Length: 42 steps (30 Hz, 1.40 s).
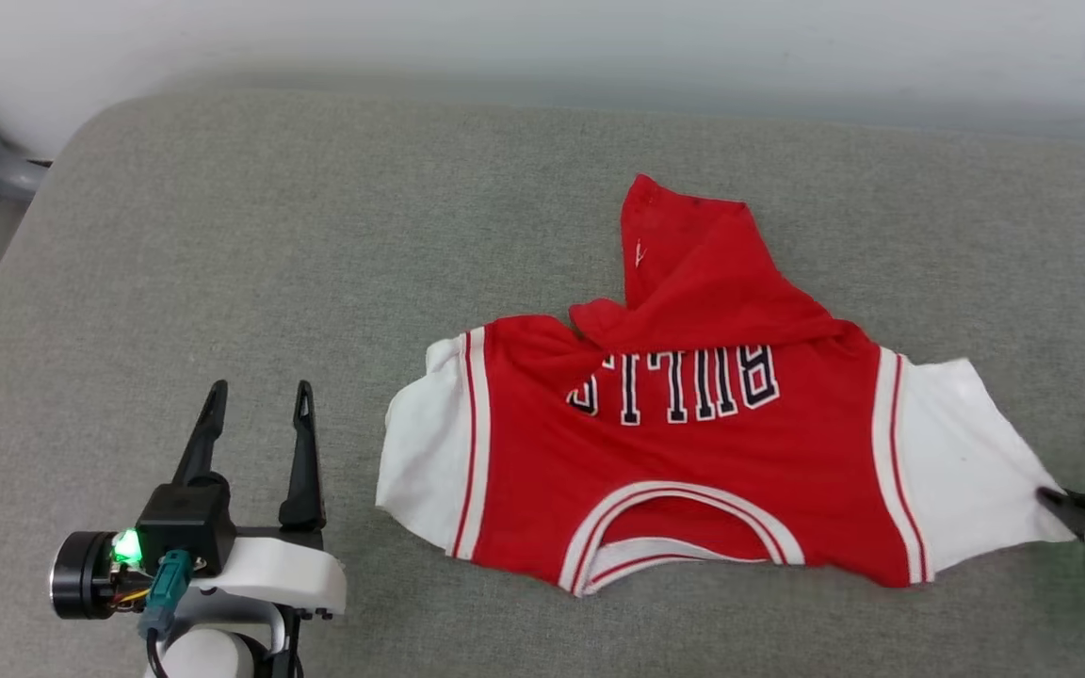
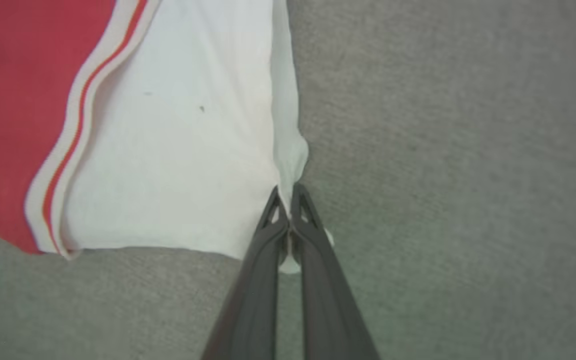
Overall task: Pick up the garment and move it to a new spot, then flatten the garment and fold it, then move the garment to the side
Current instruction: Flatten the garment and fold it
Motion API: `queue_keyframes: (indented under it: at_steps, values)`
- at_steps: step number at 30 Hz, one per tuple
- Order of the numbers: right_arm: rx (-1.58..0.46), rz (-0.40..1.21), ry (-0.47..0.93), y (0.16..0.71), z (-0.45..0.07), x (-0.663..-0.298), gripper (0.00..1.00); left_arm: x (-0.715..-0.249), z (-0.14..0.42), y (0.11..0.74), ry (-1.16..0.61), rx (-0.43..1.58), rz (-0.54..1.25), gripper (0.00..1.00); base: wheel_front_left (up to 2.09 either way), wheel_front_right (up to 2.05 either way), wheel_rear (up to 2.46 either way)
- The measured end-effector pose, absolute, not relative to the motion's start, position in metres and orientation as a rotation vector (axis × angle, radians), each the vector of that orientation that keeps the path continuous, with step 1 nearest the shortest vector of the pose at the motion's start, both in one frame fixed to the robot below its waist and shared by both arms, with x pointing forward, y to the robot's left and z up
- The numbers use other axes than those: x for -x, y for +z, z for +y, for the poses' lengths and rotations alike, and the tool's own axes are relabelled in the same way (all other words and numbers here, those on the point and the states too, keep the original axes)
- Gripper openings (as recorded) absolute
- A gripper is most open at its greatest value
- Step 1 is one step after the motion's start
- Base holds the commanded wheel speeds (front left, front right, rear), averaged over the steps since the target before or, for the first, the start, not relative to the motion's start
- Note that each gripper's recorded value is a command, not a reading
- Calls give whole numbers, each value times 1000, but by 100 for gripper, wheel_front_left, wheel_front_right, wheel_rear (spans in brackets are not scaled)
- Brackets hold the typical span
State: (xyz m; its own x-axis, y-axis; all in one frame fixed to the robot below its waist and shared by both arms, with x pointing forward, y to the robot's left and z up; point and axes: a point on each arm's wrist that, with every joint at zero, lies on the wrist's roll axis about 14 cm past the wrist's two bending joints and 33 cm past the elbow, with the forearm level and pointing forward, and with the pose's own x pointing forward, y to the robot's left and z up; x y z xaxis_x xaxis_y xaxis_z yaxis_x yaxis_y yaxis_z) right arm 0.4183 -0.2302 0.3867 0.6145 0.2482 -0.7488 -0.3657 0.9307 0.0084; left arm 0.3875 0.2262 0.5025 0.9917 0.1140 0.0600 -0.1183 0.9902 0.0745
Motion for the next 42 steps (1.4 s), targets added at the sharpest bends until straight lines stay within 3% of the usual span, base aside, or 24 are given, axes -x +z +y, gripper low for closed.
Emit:
queue_keyframes:
  at_steps: [9,19,24,26,28,42]
  values:
    - [110,823,148,403,-308,-396,0,-392,217,514,45,-99,-91,100,0,0,0]
    - [75,805,126,402,-309,-383,0,-422,206,539,-176,-176,-38,100,0,0,0]
    - [80,784,140,406,-303,-383,0,-429,199,525,-246,-181,158,100,0,0,0]
    - [81,773,152,408,-296,-382,0,-423,182,501,-352,-171,437,100,0,0,0]
    - [82,769,157,409,-294,-382,0,-415,172,490,-414,-164,548,100,0,0,0]
    - [92,781,177,407,-284,-382,0,-378,150,428,-601,-199,1020,100,0,0,0]
